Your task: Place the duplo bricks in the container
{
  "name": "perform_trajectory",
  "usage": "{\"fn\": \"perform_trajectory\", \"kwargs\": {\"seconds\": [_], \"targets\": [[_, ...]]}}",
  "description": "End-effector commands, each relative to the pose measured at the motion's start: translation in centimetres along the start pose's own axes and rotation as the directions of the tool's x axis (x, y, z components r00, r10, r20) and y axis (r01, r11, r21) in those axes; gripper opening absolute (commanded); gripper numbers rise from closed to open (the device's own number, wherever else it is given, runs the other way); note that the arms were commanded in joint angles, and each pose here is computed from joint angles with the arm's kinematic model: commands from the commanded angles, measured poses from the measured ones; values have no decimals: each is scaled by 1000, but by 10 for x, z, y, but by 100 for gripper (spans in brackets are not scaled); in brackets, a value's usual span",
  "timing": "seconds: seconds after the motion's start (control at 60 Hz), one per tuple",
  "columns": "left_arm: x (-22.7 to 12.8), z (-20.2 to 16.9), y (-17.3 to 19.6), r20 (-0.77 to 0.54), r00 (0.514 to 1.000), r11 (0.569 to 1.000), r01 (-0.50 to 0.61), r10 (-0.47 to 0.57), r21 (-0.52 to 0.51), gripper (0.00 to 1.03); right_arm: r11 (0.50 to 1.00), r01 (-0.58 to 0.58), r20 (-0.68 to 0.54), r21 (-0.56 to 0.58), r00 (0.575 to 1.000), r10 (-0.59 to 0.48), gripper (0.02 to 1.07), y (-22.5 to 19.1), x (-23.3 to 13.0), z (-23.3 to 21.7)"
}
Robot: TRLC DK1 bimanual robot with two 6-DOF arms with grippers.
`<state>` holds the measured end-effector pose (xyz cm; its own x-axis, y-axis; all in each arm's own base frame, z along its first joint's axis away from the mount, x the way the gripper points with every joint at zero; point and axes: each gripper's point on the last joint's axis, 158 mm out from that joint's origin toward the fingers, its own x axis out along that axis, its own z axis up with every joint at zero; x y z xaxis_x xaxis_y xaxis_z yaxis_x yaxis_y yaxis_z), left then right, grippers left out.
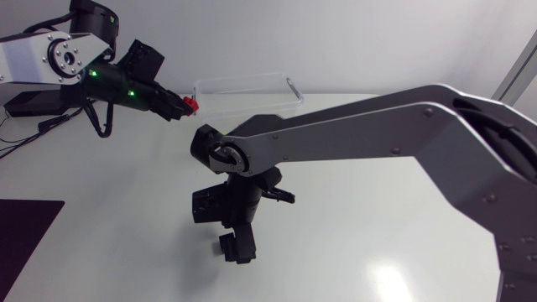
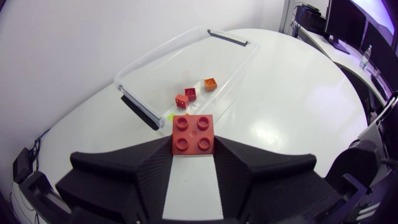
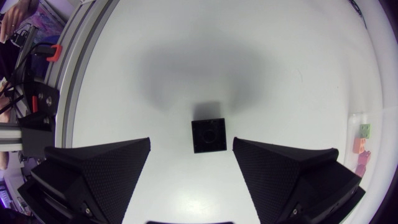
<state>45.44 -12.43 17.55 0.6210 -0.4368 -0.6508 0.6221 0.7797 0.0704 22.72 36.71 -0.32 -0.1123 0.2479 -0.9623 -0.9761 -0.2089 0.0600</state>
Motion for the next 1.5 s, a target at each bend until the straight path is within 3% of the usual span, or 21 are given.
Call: {"fn": "perform_trajectory", "kwargs": {"seconds": [0.0,0.133,0.2,0.3,0.45,0.5,0.567,0.733,0.95,1.2,1.25,1.3,1.317,1.35,1.4,1.483], "targets": [[-12,22,4,47,999,1000,-8,6,24,24,999,-7,-32,-42,999,6,96,-2,7,4],[-13,34,5,63,998,1000,-9,7,28,24,999,-24,-81,-48,996,20,95,-2,18,2],[-13,41,5,75,997,1000,-5,3,27,24,998,-38,-97,-52,995,33,87,-1,24,0],[-9,47,7,82,997,1000,-3,2,19,24,998,-49,-125,-49,991,43,85,0,33,-6],[-3,59,11,100,995,1000,-3,2,4,24,997,-62,-146,-54,988,53,47,-2,42,-11],[-1,63,12,108,994,1000,-3,3,2,24,997,-62,-146,-54,988,53,40,-2,43,-11],[4,73,14,136,991,1000,-7,8,-12,24,997,-63,-148,-49,988,55,18,-3,42,-12],[21,97,19,198,980,998,-3,14,-58,24,999,-27,-112,-21,993,24,18,-9,11,-14],[49,123,21,251,968,994,14,14,-107,25,998,39,34,50,999,-41,18,-22,-56,-17],[85,143,32,280,956,988,-50,90,-147,29,981,98,185,167,974,-129,18,-46,-122,-34],[93,143,38,275,953,984,-83,124,-158,39,977,107,198,182,970,-143,18,-50,-128,-36],[104,143,44,269,950,978,-115,160,-175,63,966,135,232,219,955,-186,18,-62,-146,-40],[108,143,45,262,948,975,-134,178,-177,76,964,140,237,225,952,-193,18,-64,-149,-41],[113,141,48,252,945,969,-166,209,-181,89,960,147,252,240,945,-208,18,-69,-157,-42],[117,141,50,245,938,963,-204,244,-178,98,951,168,273,261,932,-239,18,-77,-168,-42],[122,139,48,233,932,955,-242,278,-172,99,934,201,298,296,909,-290,18,-91,-185,-42]]}}
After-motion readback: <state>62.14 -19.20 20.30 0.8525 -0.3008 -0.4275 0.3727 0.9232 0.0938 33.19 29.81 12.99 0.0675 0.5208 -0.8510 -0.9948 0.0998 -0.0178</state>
